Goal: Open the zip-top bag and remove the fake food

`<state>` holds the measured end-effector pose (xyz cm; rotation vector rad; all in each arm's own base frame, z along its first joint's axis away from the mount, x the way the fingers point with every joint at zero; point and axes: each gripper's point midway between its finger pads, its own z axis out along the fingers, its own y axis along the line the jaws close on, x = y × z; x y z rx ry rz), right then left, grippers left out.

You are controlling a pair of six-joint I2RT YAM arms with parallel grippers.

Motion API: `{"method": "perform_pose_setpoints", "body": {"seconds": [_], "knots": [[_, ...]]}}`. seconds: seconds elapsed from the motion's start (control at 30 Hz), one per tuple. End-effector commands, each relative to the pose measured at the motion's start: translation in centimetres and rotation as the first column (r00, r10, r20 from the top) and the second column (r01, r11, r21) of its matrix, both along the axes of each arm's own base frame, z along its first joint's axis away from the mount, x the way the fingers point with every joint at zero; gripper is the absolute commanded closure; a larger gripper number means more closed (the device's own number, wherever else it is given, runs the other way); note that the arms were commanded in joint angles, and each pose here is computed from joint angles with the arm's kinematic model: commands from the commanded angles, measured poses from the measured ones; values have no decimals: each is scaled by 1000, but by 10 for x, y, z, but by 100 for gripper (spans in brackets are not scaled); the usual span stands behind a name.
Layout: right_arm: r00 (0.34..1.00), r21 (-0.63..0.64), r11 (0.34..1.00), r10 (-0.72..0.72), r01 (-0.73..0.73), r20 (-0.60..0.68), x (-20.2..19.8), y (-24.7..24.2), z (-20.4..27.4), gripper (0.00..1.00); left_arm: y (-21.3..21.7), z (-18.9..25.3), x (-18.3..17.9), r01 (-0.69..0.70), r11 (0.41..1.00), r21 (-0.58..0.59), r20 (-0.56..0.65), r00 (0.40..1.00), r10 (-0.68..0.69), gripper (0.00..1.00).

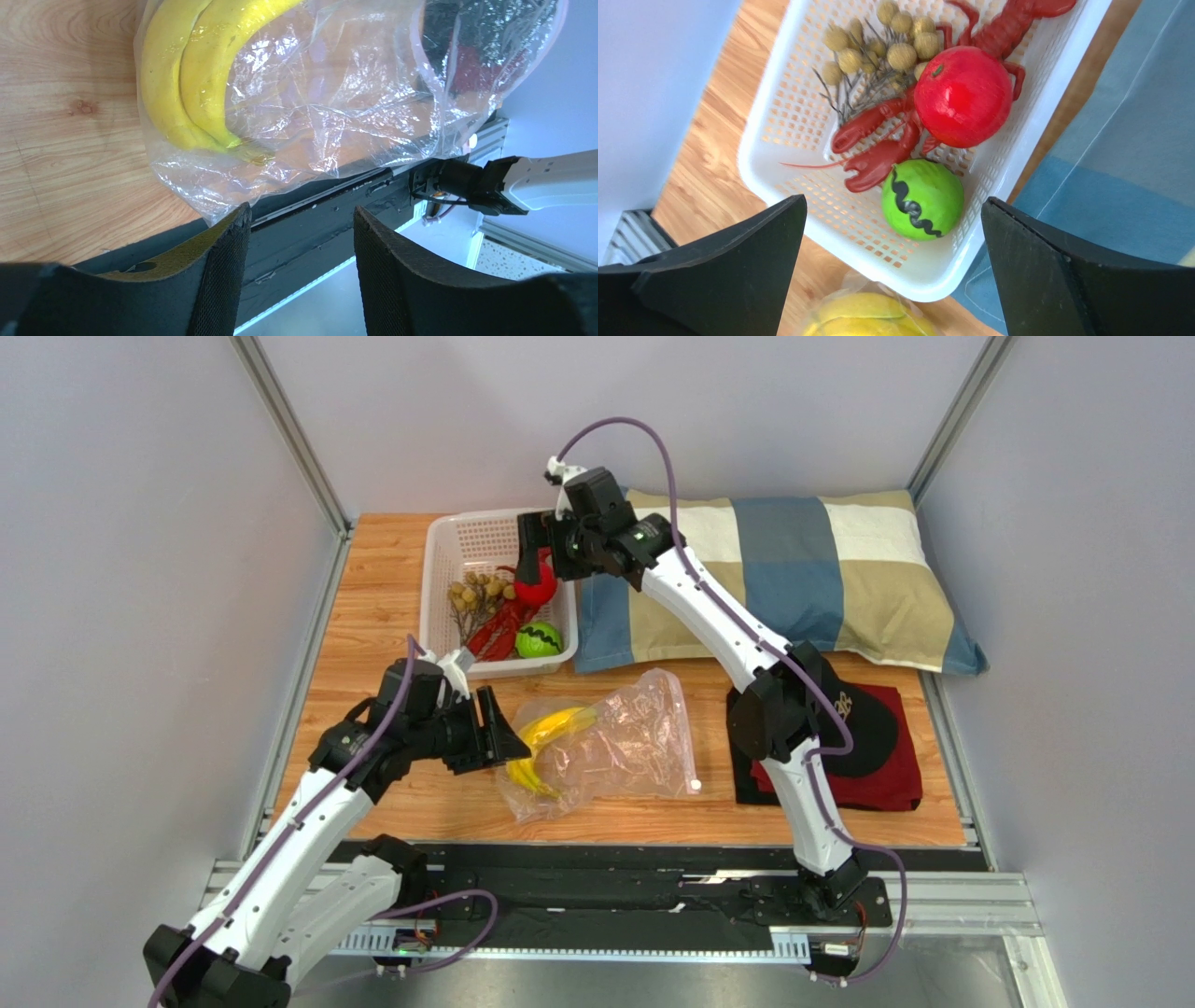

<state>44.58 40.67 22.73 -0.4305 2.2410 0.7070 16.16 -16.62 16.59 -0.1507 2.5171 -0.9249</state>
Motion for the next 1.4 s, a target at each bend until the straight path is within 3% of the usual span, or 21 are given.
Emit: {"method": "perform_pose_setpoints", "body": {"seconds": [0.0, 0.07, 0.1, 0.2, 0.23, 0.27, 0.33, 0.43, 0.53, 0.57, 0.63, 0.67, 0.77, 0.97, 1.2, 1.37], "knots": [[999, 91, 995, -46, 44, 23, 0, -7, 58, 0, -6, 8, 9, 8, 1000, -19, -8, 1000, -9, 41], [998, 52, 997, -47, 49, -33, -14, -17, 43, 0, -3, 8, 12, -11, 1000, 5, -9, 1000, 11, 43], [999, 74, 996, -44, 44, 3, -30, -30, 73, 0, 0, 7, 12, -27, 1000, 17, -12, 1000, 27, 48], [996, -46, 997, -58, 54, -69, -62, -67, 35, 0, 5, 2, 11, -49, 999, 25, -28, 998, 49, 54], [998, -35, 998, -52, 51, -22, -79, -85, 60, 0, 5, -2, 10, -51, 998, 24, -34, 998, 51, 54], [995, -89, 995, -58, 51, -76, -93, -100, 34, 0, 7, -2, 11, -65, 998, 19, -35, 997, 65, 54], [996, -62, 995, -79, 76, -42, -111, -131, 57, 0, 7, -10, 14, -76, 997, 14, -46, 996, 76, 55], [985, -50, 988, -152, 148, -86, -134, -174, 48, 2, 9, -23, 21, -105, 995, -3, -94, 990, 104, 58], [971, -70, 980, -194, 185, -140, -152, -200, 20, 14, 13, -37, 24, -117, 993, 30, -143, 982, 120, 61], [976, -48, 983, -183, 179, -120, -157, -202, 23, 27, 15, -41, 26, -116, 992, 45, -146, 982, 121, 62], [967, -70, 982, -188, 178, -174, -169, -209, -2, 42, 16, -48, 29, -117, 991, 65, -167, 978, 126, 63], [961, -56, 979, -203, 195, -191, -173, -209, -7, 54, 16, -51, 30, -110, 991, 70, -172, 978, 120, 63], [942, -22, 975, -220, 222, -253, -178, -211, -25, 67, 16, -59, 33, -108, 990, 86, -195, 973, 123, 64], [921, 19, 986, -147, 165, -361, -192, -202, -64, 70, 16, -83, 30, -101, 989, 109, -261, 957, 127, 64], [877, 212, 974, 169, -78, -449, -217, -148, -70, 69, 17, -114, 31, -80, 986, 144, -309, 943, 122, 66], [830, 274, 946, 290, -173, -477, -232, -103, -74, 65, 15, -133, 30, -64, 987, 149, -364, 924, 114, 67]]}}
